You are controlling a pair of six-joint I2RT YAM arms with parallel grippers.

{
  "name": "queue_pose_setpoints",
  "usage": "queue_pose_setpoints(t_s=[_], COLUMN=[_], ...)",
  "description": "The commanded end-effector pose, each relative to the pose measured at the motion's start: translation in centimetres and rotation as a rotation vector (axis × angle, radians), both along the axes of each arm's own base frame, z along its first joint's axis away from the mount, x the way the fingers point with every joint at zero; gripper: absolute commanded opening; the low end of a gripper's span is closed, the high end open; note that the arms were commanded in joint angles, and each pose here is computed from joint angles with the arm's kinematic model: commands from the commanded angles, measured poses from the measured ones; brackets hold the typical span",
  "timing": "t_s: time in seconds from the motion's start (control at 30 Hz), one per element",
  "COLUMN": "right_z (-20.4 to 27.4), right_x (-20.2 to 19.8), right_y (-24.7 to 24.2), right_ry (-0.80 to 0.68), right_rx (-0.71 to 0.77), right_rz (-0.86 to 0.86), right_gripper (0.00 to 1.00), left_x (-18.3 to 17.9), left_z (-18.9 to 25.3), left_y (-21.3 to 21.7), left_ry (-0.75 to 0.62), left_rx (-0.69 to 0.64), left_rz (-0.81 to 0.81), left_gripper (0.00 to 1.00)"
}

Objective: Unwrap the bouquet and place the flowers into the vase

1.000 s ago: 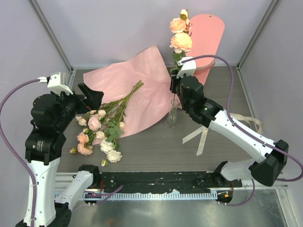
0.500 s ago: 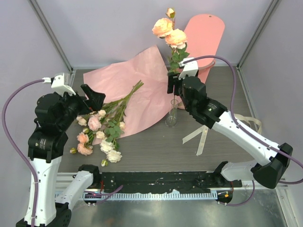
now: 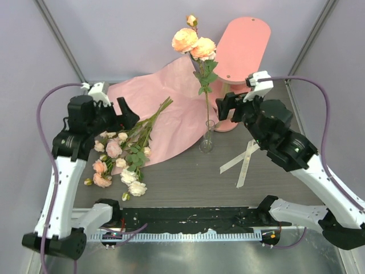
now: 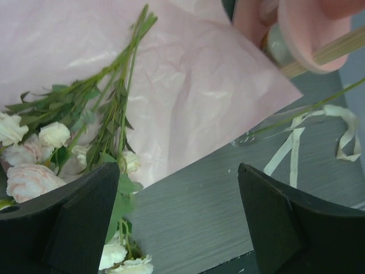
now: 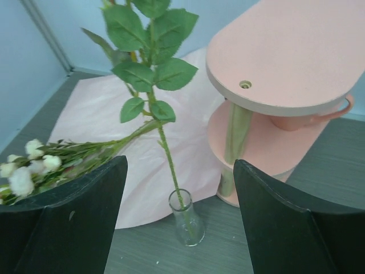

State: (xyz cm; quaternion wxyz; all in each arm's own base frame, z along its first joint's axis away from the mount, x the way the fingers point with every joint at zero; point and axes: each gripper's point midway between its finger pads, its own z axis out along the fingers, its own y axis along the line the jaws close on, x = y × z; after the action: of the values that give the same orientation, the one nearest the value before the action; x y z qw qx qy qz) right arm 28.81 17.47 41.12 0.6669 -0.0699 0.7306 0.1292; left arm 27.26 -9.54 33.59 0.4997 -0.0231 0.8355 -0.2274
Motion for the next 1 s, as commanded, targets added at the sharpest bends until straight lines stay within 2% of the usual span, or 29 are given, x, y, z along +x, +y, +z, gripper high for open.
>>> queue_pose_setpoints(t_s=[0.0, 0.03, 0.13, 0.23, 0.3, 0.4, 0.5, 0.6, 0.73, 0.83, 0.97], right_z=[2.9, 3.2, 2.8, 1.8, 0.8, -0.9, -2.2, -3.2, -4.9, -5.8, -6.4], right_x=[-4.5, -5.3, -7.8, -9.3, -10.0, -10.8, -11.2, -11.5, -11.2, -10.5, -10.4], right_y=[2.6, 3.0, 5.8, 8.3, 9.8, 11.4, 12.0, 12.1, 12.3, 12.5, 12.7], right_ry=[-0.088, -0.115, -0.118, -0.1, -0.083, -0.052, -0.05, -0.053, -0.033, -0.014, 0.0], right_rx=[0.017, 0.002, -0.008, -0.003, 0.013, -0.002, -0.056, -0.104, -0.12, -0.121, -0.124], right_rz=[0.315, 0.375, 0.59, 0.754, 0.829, 0.91, 0.914, 0.897, 0.874, 0.842, 0.832], right_gripper=[0.81, 0.82, 0.82, 0.81, 0.81, 0.81, 0.81, 0.81, 0.81, 0.81, 0.81], left_x=[2.0, 1.7, 3.5, 4.7, 5.1, 5.6, 5.9, 6.3, 7.3, 8.6, 10.1], left_z=[-6.0, -7.6, -11.6, -14.4, -16.0, -19.3, -21.5, -22.7, -23.1, -23.3, -23.7], left_y=[-0.8, -0.6, -0.3, -0.9, -1.7, -1.6, -1.2, -1.4, -2.3, -2.8, -4.0], left_ry=[0.241, 0.325, 0.478, 0.567, 0.6, 0.686, 0.731, 0.732, 0.726, 0.723, 0.746], left_rx=[0.11, 0.137, 0.206, 0.243, 0.316, 0.447, 0.518, 0.519, 0.496, 0.487, 0.469], left_rz=[-0.114, -0.126, -0.154, -0.169, -0.178, -0.166, -0.144, -0.139, -0.145, -0.14, -0.173], left_gripper=[0.85, 0.73, 0.55, 0.44, 0.41, 0.36, 0.38, 0.43, 0.43, 0.43, 0.37])
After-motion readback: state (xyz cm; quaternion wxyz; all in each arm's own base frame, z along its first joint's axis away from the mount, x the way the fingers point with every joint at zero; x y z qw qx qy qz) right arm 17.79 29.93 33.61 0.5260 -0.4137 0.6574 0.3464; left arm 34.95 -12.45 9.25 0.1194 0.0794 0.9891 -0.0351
